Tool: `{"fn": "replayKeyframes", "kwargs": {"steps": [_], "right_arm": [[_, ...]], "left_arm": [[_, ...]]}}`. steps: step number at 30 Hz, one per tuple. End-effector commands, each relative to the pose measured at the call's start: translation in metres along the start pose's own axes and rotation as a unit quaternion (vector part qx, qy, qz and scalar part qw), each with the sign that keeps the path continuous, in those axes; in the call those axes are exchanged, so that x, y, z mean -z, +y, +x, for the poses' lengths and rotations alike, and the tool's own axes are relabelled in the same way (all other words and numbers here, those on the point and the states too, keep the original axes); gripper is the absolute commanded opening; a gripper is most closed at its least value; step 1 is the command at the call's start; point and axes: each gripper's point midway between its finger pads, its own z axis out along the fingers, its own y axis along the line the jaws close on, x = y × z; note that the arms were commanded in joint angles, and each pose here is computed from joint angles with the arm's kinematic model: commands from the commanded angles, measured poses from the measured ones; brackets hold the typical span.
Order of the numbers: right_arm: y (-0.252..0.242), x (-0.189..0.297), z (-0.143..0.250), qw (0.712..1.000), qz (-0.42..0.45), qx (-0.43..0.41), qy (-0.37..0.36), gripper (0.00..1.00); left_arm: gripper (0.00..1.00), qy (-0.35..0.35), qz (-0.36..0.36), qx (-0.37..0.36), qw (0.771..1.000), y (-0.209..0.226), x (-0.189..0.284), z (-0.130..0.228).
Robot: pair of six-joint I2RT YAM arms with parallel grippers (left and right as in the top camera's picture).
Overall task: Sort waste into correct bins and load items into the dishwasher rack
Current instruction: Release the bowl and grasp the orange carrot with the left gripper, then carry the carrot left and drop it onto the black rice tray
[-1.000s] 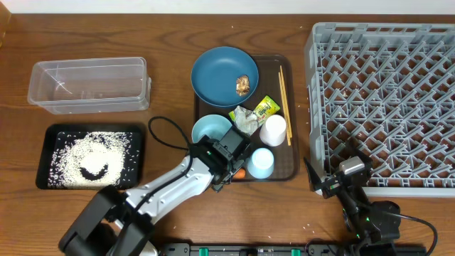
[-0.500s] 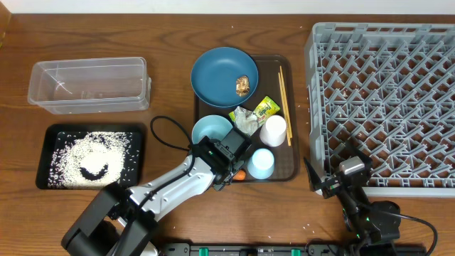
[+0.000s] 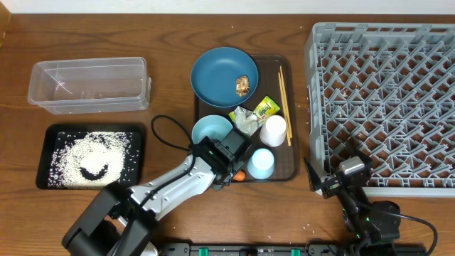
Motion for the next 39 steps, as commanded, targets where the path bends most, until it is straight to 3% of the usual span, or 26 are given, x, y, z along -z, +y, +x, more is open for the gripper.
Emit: {"fn": "replayKeyframes", "kwargs": {"steps": [1, 2, 3, 16, 26, 29, 32, 39], "right_arm": [[-0.001, 0.0, 0.002, 1.0, 0.001, 0.003, 0.003, 0.99], [-0.001, 0.0, 0.002, 1.0, 0.001, 0.003, 0.003, 0.99], [-0.001, 0.0, 0.002, 1.0, 0.001, 0.003, 0.003, 0.99], [-0.001, 0.0, 0.002, 1.0, 0.001, 0.003, 0.003, 0.99], [-0.001, 0.0, 0.002, 1.0, 0.001, 0.003, 0.003, 0.99], [-0.001, 0.0, 0.002, 1.0, 0.001, 0.003, 0.003, 0.99], [-0.001, 0.0, 0.002, 1.0, 0.001, 0.003, 0.003, 0.99], [-0.001, 0.0, 0.002, 1.0, 0.001, 0.003, 0.003, 0.99]], "left_arm": [[0.23, -0.004, 0.003, -0.016, 1.0, 0.002, 0.008, -0.001], [0.11, -0.005, 0.005, -0.021, 1.0, 0.002, 0.01, -0.001], [0.09, -0.005, 0.009, -0.024, 1.0, 0.001, 0.013, -0.001], [0.08, -0.006, 0.051, -0.024, 0.998, -0.008, 0.043, -0.002], [0.08, -0.029, 0.12, -0.005, 0.992, -0.01, 0.098, -0.016], [0.08, -0.06, 0.128, 0.017, 0.99, 0.003, 0.117, -0.036], [0.08, -0.15, 0.109, 0.06, 0.981, 0.031, 0.137, -0.077], [0.08, -0.342, 0.052, 0.157, 0.925, 0.099, 0.188, -0.157]]}}
